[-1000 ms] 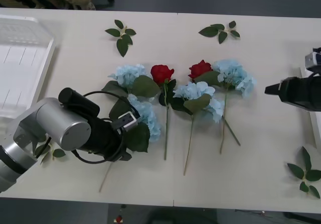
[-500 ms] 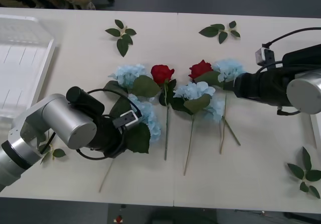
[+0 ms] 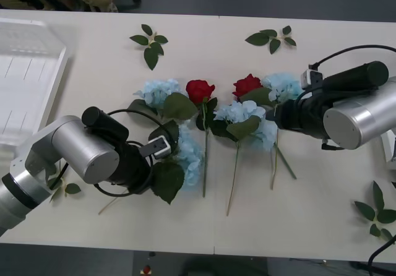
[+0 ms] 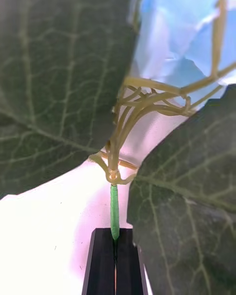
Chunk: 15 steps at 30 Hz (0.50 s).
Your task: Put the red flowers into the right box and the blue flowers into the left box
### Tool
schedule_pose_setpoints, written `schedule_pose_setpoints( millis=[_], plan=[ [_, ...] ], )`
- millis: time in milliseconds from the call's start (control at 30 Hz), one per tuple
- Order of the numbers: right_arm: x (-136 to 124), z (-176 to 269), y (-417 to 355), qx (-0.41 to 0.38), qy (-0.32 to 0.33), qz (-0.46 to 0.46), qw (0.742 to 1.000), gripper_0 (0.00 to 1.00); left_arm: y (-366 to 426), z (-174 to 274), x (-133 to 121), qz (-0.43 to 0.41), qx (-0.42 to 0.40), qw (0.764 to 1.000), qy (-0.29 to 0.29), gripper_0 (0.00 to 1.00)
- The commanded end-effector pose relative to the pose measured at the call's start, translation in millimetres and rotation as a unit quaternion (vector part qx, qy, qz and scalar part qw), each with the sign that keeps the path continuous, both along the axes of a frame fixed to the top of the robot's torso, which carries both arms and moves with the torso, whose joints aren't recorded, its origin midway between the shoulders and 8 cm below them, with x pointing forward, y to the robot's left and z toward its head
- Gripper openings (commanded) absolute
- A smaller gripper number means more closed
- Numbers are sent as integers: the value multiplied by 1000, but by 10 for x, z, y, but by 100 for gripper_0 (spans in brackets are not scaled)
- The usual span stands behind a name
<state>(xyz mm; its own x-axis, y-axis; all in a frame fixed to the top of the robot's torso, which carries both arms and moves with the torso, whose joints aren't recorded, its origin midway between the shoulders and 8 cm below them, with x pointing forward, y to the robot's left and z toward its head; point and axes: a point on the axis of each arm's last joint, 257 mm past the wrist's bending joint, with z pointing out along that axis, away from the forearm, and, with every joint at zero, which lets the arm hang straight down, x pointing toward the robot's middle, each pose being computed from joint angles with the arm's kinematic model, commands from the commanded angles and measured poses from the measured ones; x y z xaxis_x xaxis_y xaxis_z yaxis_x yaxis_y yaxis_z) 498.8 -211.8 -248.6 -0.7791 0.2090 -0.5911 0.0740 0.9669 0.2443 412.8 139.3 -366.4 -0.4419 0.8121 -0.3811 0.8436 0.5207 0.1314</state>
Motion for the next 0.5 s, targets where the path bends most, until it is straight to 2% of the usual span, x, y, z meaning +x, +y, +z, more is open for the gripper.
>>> schedule_pose_setpoints(
  millis=[33, 200, 500],
  plan=[
    [163, 109, 14, 26, -21, -20, 999, 100, -76, 140, 97, -12, -5, 1000, -16, 0],
    [211, 91, -18, 25, -20, -23, 999, 100, 25, 326, 159, -9, -8, 999, -32, 0],
    [329, 75, 9, 33, -22, -26, 999, 100, 486, 1394, 327, 4, 16, 994, -108, 0]
  ],
)
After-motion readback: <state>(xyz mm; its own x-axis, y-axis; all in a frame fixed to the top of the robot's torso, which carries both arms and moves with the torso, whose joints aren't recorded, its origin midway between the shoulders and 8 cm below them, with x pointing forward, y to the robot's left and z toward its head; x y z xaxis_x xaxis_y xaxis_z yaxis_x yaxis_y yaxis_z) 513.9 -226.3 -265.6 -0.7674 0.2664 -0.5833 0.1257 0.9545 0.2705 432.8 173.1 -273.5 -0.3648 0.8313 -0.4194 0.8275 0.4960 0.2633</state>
